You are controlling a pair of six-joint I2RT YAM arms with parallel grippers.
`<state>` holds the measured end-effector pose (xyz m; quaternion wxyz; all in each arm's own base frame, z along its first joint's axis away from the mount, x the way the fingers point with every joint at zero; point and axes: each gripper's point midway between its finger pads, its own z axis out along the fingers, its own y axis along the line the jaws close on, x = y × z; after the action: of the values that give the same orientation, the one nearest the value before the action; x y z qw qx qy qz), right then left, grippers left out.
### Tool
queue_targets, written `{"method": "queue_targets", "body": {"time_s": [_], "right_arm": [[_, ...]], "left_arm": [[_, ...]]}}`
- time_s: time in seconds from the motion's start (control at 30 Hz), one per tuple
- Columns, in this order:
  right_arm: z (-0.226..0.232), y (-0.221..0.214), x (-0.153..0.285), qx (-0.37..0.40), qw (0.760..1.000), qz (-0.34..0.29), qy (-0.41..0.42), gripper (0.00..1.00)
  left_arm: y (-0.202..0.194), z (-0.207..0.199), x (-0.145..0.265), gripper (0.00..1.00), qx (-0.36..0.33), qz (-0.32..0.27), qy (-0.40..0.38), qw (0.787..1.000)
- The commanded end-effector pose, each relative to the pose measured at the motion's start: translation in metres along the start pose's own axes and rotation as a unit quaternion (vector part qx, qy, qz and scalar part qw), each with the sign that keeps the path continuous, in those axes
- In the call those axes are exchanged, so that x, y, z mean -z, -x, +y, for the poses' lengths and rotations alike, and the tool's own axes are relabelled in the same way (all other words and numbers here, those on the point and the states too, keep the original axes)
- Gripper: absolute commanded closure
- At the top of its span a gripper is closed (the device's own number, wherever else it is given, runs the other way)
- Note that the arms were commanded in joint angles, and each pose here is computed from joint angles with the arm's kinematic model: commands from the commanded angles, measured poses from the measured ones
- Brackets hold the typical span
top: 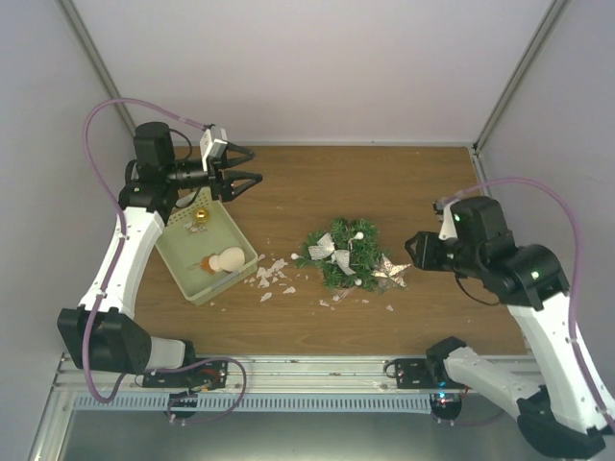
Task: Decorate the small christmas tree
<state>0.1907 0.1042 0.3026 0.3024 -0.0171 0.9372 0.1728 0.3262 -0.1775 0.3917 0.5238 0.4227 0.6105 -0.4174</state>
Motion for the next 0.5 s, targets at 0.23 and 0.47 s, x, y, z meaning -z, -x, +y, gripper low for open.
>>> {"method": "queue_targets", "body": {"time_s": [0.23, 0.47], "right_arm": [[-0.036, -0.032, 0.033, -0.142, 0.985, -0.100, -0.005, 0.58], [-0.034, -0.066, 0.005, -0.169, 0.982, -0.070, 0.040, 0.58]], "left_arm": [[0.008, -0.001, 0.002, 0.28, -0.019, -0.012, -0.011, 1.000], [0.008, -0.002, 0.002, 0.28, -0.019, -0.011, -0.011, 1.000]]}}
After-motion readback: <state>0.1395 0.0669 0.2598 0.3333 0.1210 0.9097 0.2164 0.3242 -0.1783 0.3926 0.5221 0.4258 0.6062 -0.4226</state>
